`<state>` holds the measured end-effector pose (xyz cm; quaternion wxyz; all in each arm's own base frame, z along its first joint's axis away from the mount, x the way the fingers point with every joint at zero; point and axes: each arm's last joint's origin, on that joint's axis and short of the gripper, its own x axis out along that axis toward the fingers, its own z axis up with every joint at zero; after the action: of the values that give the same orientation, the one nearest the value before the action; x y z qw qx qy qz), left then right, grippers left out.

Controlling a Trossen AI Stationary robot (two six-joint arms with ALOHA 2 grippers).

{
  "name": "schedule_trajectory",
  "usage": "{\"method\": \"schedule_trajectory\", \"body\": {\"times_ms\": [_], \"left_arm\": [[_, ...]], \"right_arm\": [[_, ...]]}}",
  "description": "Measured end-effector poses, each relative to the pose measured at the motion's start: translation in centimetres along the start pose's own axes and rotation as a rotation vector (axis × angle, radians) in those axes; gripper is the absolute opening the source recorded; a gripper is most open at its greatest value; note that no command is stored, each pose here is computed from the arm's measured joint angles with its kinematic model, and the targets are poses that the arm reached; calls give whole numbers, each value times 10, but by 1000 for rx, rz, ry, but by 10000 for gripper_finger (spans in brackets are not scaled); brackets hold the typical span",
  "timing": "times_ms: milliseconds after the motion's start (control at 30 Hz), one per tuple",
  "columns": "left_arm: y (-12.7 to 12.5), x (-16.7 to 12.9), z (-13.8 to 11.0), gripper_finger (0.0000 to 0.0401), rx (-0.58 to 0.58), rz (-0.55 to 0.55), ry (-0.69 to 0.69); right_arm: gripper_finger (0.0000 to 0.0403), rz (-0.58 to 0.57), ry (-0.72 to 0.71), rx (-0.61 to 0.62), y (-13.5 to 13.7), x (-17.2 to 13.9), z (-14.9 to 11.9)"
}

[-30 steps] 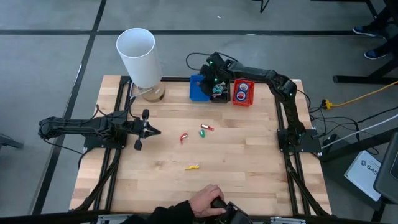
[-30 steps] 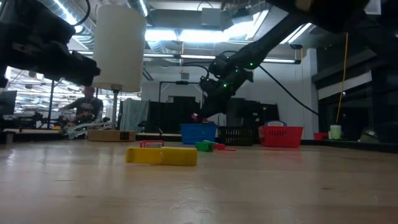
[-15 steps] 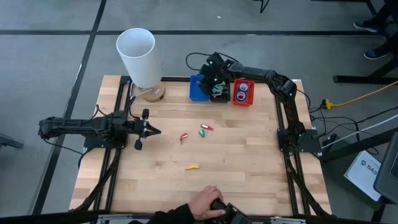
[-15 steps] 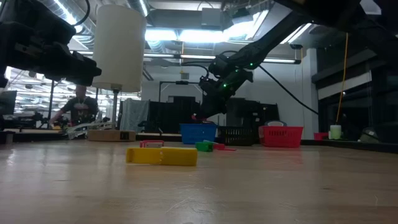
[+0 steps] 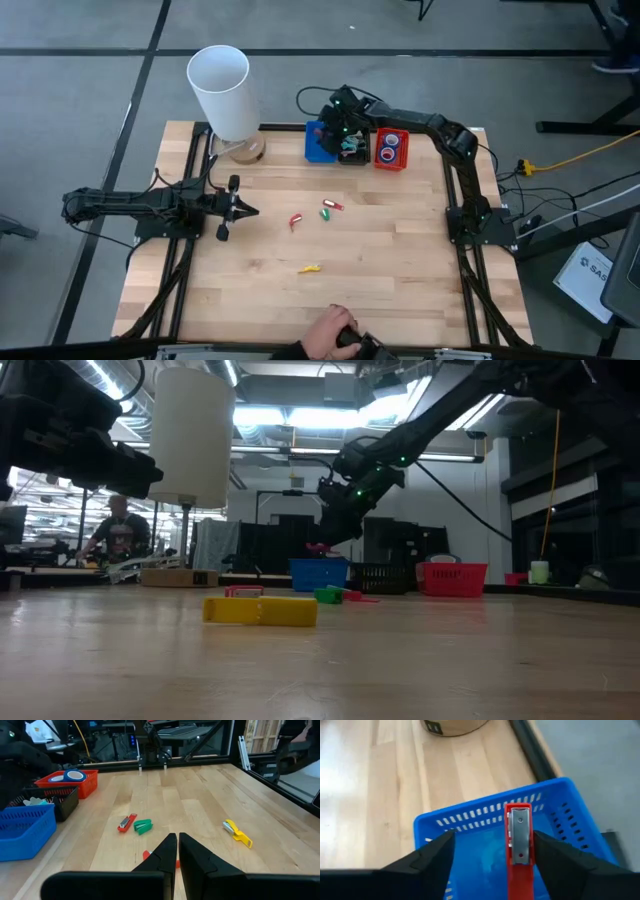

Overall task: Pick and place Stapler, Stapler remover, tape
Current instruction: Put the bottom left red stapler into the blue bin, then put the left red stapler into the blue bin

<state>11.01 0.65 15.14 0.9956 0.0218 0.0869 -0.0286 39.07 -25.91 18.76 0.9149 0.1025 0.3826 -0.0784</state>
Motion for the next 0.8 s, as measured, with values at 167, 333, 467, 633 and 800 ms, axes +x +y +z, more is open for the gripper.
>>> {"method": "schedule_trajectory", "body": {"times_ms": [167, 333, 467, 633, 800], "left_arm": [[0, 0, 0, 15, 0, 0, 0], [0, 0, 0, 15, 0, 0, 0], [0, 0, 0, 15, 0, 0, 0], [0, 0, 0, 15, 0, 0, 0], [0, 0, 0, 15, 0, 0, 0]], "right_arm": [[296, -87, 8, -152, 6, -5, 6], [302, -68, 13, -290, 16, -3, 8], [296, -120, 35, -227, 19, -1, 8], [285, -169, 70, -274, 18, -2, 6], [278, -70, 35, -230, 23, -2, 7]]}}
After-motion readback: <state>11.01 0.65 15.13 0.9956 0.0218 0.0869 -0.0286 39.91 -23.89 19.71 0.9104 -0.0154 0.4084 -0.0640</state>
